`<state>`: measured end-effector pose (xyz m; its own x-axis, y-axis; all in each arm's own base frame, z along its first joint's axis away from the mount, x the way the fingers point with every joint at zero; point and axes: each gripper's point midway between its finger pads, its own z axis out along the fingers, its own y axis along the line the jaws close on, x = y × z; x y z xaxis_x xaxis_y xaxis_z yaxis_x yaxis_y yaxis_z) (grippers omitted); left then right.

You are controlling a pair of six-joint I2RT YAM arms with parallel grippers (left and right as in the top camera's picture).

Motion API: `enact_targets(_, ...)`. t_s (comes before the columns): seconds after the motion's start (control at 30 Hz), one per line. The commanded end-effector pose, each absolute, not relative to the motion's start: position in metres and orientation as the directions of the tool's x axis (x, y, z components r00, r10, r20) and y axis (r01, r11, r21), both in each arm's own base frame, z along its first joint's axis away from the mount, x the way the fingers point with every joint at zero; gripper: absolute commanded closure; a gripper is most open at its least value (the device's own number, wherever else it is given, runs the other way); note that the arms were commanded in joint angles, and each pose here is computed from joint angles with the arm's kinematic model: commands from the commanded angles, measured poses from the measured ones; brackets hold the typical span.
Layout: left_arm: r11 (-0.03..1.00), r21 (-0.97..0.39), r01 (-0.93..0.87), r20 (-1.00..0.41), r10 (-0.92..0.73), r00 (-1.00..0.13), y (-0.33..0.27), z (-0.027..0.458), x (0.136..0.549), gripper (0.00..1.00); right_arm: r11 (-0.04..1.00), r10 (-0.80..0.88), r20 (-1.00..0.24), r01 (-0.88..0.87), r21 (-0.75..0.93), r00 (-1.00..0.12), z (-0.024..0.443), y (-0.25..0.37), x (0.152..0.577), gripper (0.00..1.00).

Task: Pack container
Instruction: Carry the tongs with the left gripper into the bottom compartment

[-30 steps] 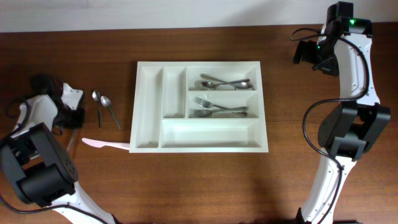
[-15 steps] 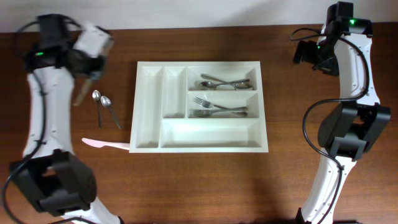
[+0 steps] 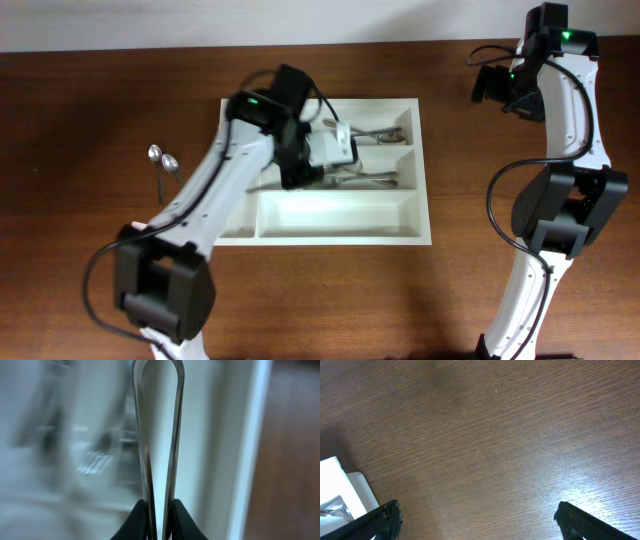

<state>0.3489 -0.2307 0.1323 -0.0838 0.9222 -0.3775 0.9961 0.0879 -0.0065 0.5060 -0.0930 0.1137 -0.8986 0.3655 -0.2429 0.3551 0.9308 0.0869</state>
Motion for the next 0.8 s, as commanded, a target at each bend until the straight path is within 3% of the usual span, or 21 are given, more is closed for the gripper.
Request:
enact_targets(0.0,-0.055,-0.093,0.994,-0.332,0.943,0.021,-0.243,0.1,0.319,0.98,0.927,0.375,-0.293,0.363,0.098,-0.88,0.137,-0.095,0.508,0.01)
enact_targets(0.1,-0.125,-0.129,0.984,-0.319,0.945,0.079,-0.257,0.084,0.303,0.98,0.927,0.375,-0.293,0.363,0.098,-0.879,0.137,-0.095,0.508,0.01)
enact_targets(0.3,-0.168,-0.163,0.972,-0.299,0.948,0.114,-0.271,0.058,0.295,0.97,0.927,0.375,-0.293,0.363,0.098,-0.879,0.137,-0.095,0.508,0.01)
enact_targets(0.33,-0.168,-0.164,0.972,-0.298,0.948,0.114,-0.27,0.057,0.295,0.86,0.927,0.375,-0.293,0.363,0.098,-0.88,0.137,-0.095,0.508,0.01)
enact_targets(0.37,-0.167,-0.168,0.972,-0.29,0.95,0.113,-0.27,0.052,0.296,0.69,0.927,0.375,-0.293,0.363,0.098,-0.879,0.137,-0.095,0.508,0.01)
enact_targets(0.43,-0.165,-0.159,0.973,-0.277,0.954,0.116,-0.269,0.049,0.298,0.52,0.927,0.375,-0.293,0.363,0.098,-0.88,0.137,-0.095,0.508,0.01)
enact_targets(0.47,-0.164,-0.147,0.975,-0.275,0.954,0.119,-0.269,0.049,0.301,0.49,0.927,0.375,-0.293,0.363,0.098,-0.88,0.137,-0.095,0.508,0.01)
enact_targets(0.77,-0.116,0.004,0.993,-0.301,0.947,0.112,-0.283,0.086,0.344,0.49,0.927,0.375,-0.293,0.363,0.098,-0.88,0.137,-0.095,0.508,0.01)
